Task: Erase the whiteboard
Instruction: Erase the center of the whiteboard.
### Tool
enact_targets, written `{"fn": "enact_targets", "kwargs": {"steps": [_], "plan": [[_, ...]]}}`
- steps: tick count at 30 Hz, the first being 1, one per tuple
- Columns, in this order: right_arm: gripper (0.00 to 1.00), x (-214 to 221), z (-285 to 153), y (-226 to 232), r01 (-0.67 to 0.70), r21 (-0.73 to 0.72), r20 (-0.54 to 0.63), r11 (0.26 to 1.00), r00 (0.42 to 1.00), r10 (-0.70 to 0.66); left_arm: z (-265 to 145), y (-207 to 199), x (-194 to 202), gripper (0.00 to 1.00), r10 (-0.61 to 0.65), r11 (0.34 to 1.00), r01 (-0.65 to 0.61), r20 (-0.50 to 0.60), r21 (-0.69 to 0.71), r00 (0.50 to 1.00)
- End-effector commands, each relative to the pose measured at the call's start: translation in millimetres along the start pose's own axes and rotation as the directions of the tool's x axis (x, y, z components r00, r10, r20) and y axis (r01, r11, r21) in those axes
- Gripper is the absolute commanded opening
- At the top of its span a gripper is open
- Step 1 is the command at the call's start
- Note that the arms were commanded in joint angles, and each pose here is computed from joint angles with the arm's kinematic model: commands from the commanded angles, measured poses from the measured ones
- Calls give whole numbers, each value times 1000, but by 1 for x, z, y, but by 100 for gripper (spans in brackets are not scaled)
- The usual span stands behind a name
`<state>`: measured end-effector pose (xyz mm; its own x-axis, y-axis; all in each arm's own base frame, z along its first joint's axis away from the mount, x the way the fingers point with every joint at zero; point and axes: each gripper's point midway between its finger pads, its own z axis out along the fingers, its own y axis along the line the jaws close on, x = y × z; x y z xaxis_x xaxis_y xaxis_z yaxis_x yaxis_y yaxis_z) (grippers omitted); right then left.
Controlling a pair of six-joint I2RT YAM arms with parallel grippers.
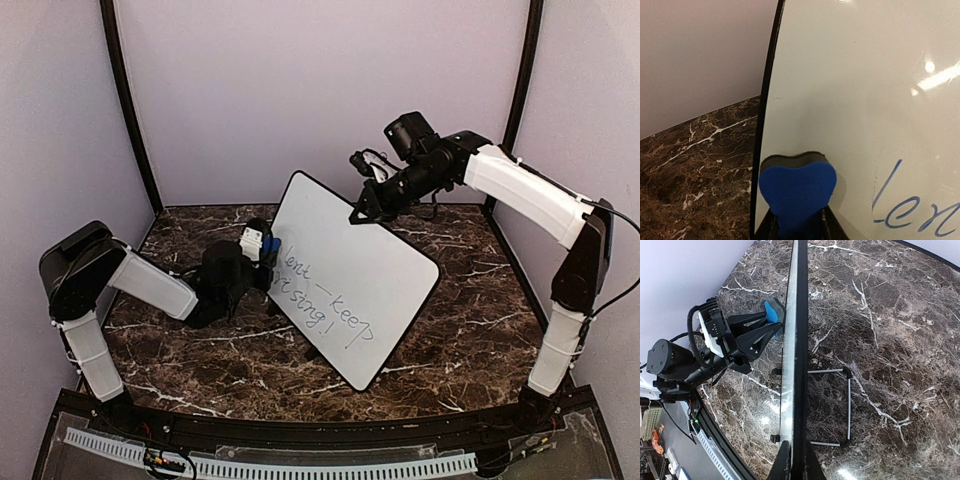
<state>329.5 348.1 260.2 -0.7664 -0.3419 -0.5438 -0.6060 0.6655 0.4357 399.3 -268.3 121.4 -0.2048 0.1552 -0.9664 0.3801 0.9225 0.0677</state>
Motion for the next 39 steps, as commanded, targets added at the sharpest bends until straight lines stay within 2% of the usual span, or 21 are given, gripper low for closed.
{"fn": "enact_targets", "kwargs": {"steps": [1,12,22,27,29,33,36,39], "plan": [[0,22,22,15,153,-56,-80,987,984,-157,-13,-63,10,0,71,968,-66,-13,242,997],[0,22,20,16,155,-52,-74,987,985,-158,-27,-105,9,0,139,935,-136,15,326,990],[0,24,20,16,155,-54,-74,987,985,-158,-44,-117,8,0,151,920,-157,46,359,987],[0,24,19,16,156,-53,-74,986,984,-159,-31,-78,11,0,139,976,-139,16,165,990],[0,25,18,15,156,-51,-75,986,984,-160,-21,-49,19,0,107,991,-104,-36,83,994],[0,27,17,15,158,-48,-74,986,984,-162,-11,-2,33,0,69,997,-73,-101,-34,992],[0,27,18,15,156,-51,-74,986,984,-160,-6,14,40,0,72,993,-83,-131,-84,989],[0,26,19,15,157,-53,-70,986,985,-160,0,11,46,0,97,992,-107,-151,-63,984]]}}
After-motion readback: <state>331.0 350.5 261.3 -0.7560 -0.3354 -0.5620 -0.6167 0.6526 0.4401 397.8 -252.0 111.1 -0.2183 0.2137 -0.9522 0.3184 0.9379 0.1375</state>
